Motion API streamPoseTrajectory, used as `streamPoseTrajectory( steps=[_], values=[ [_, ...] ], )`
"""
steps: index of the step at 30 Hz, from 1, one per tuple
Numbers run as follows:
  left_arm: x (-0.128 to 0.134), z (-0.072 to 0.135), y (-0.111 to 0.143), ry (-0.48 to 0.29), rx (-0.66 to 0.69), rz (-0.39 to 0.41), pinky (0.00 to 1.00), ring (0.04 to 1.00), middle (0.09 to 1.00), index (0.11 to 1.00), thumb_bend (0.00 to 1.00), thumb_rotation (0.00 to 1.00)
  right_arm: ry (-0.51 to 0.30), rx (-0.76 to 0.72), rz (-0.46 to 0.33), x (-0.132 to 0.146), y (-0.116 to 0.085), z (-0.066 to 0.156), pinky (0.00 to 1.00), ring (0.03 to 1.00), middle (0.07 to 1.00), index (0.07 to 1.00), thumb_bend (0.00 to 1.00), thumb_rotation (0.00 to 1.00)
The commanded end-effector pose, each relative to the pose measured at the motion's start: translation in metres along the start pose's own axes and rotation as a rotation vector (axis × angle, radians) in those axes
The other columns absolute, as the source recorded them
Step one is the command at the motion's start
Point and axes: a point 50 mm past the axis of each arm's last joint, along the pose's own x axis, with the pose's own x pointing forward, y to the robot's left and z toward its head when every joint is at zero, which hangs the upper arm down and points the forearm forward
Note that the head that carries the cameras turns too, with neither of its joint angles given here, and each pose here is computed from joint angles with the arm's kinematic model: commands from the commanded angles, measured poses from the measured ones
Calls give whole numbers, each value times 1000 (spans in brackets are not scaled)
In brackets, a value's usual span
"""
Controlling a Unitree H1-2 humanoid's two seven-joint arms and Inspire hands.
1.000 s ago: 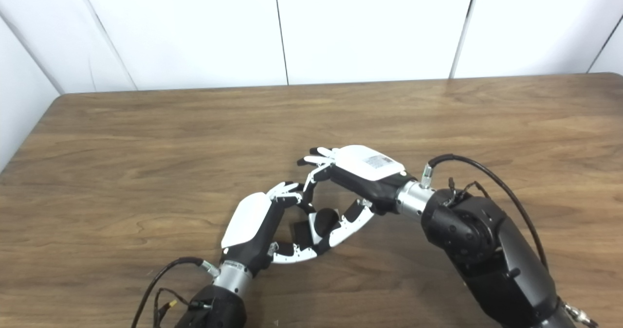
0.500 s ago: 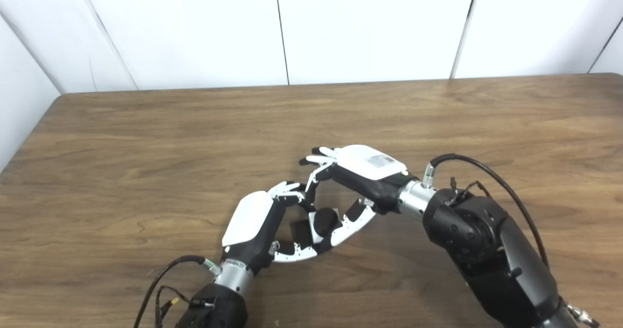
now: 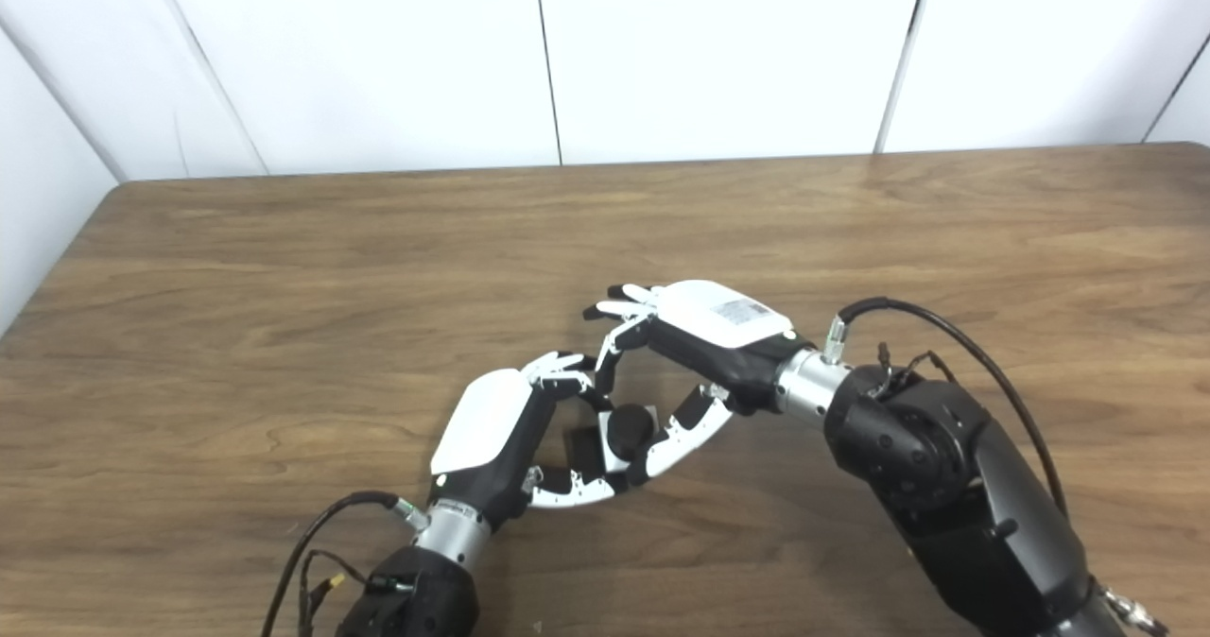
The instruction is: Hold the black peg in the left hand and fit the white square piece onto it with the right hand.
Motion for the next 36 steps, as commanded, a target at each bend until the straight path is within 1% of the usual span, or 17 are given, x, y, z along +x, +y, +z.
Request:
streamPoseTrajectory(
  steps=[1, 2, 5, 11, 18, 25, 27, 31, 36],
  values=[
    [-1, 0, -3, 10, 17, -51, 785, 913, 858, 642, 608, 333, -35, -36, -58, -2, -18, 7, 1000, 1000, 936, 611, 922, 329],
    [-1, -1, -3, 9, 22, -56, 788, 914, 861, 672, 620, 368, -35, -34, -58, -2, -18, 7, 1000, 1000, 936, 610, 922, 328],
    [-1, -1, -3, 14, 27, -62, 790, 915, 863, 704, 633, 381, -31, -29, -56, -3, -18, 7, 1000, 1000, 936, 610, 921, 324],
    [0, -2, -3, 16, 41, -66, 778, 908, 859, 716, 640, 400, -31, -36, -54, -3, -19, 6, 1000, 1000, 936, 611, 920, 328],
    [0, -1, -2, 21, 54, -78, 789, 917, 871, 750, 635, 405, -33, -36, -54, -4, -20, 5, 1000, 1000, 936, 612, 918, 333],
    [-1, -2, -2, 19, 65, -80, 786, 915, 876, 771, 662, 414, -31, -36, -64, -4, -21, 5, 1000, 1000, 933, 610, 922, 321],
    [-1, -3, -2, 21, 61, -75, 788, 916, 876, 776, 679, 421, -30, -32, -70, -4, -22, 4, 1000, 1000, 934, 611, 922, 316],
    [-2, -6, -4, 35, 30, -50, 796, 915, 873, 790, 747, 446, -16, -20, -80, -6, -24, 1, 1000, 1000, 937, 629, 928, 310],
    [-3, -7, -2, 40, 6, 11, 800, 892, 856, 811, 846, 526, 0, 5, -94, -9, -27, -2, 1000, 1000, 940, 674, 932, 308]
  ],
)
